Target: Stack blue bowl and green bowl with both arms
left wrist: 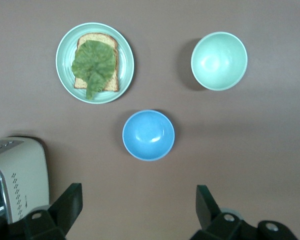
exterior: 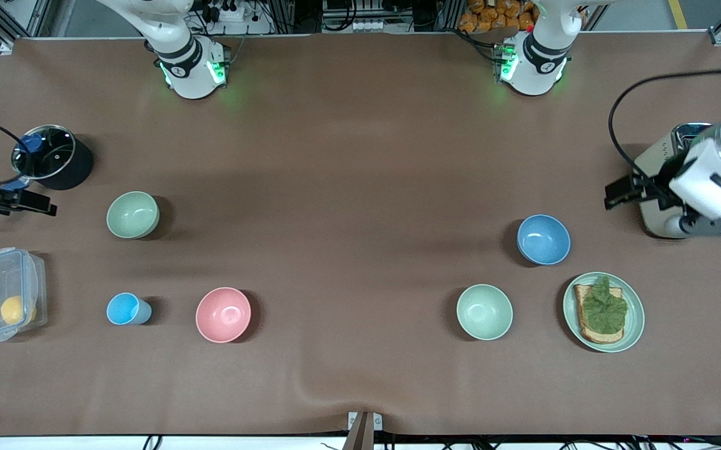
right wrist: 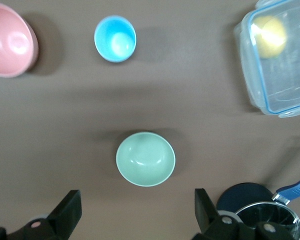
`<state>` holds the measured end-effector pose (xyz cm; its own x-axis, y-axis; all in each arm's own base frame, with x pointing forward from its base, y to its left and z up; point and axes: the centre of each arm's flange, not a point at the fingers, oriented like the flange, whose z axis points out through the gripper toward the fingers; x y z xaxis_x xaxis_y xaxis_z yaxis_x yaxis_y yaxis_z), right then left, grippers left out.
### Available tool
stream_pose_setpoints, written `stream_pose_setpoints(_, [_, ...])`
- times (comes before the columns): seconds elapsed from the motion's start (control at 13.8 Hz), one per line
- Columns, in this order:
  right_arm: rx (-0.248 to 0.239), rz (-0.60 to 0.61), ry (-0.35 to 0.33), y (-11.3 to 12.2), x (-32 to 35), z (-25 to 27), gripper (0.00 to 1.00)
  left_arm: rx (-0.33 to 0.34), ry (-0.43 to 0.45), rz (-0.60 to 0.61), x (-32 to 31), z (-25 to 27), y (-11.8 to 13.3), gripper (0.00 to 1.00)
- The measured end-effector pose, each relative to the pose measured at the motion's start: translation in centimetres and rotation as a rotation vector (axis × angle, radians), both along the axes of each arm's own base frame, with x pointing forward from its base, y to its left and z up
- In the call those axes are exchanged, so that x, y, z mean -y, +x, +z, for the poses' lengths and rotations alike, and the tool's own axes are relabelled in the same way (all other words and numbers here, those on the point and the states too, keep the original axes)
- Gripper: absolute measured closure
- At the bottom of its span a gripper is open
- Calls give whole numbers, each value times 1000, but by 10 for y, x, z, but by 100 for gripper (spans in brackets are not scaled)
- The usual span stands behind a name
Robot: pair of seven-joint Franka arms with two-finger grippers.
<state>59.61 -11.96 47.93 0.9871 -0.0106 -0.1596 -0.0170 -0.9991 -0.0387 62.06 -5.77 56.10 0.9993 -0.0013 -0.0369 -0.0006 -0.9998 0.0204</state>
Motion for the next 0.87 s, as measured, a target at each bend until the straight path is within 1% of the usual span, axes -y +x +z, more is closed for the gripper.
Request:
stream_pose_setpoints(0.07, [-30,10,9,-1,3,-16,0,3,8,7,-6,-14,9,0])
stream_pose_setpoints(0.14, [-57,12,15,-2,5,-31,0,-15,21,12,-10,-32,17,0])
stream_pose_setpoints(0.22, [-77,8,21,-4,8,-44,0,-49,27,18,-14,-57,24,0])
stream_pose_setpoints(0.29, [-85,3,26,-6,16,-57,0,-90,27,27,-18,-87,32,0])
stream_pose_setpoints(0.43, [-79,-3,34,-13,33,-83,0,-158,20,45,-31,-154,48,0])
stream_pose_setpoints(0.58, [-61,-19,36,-22,42,-114,0,-210,10,57,-40,-219,56,0])
stream_pose_setpoints(0.72, [-28,-14,47,-32,48,-145,0,-249,6,53,-37,-261,54,0])
stream_pose_setpoints(0.87, [2,-1,64,-46,54,-174,0,-273,8,49,-35,-285,44,0])
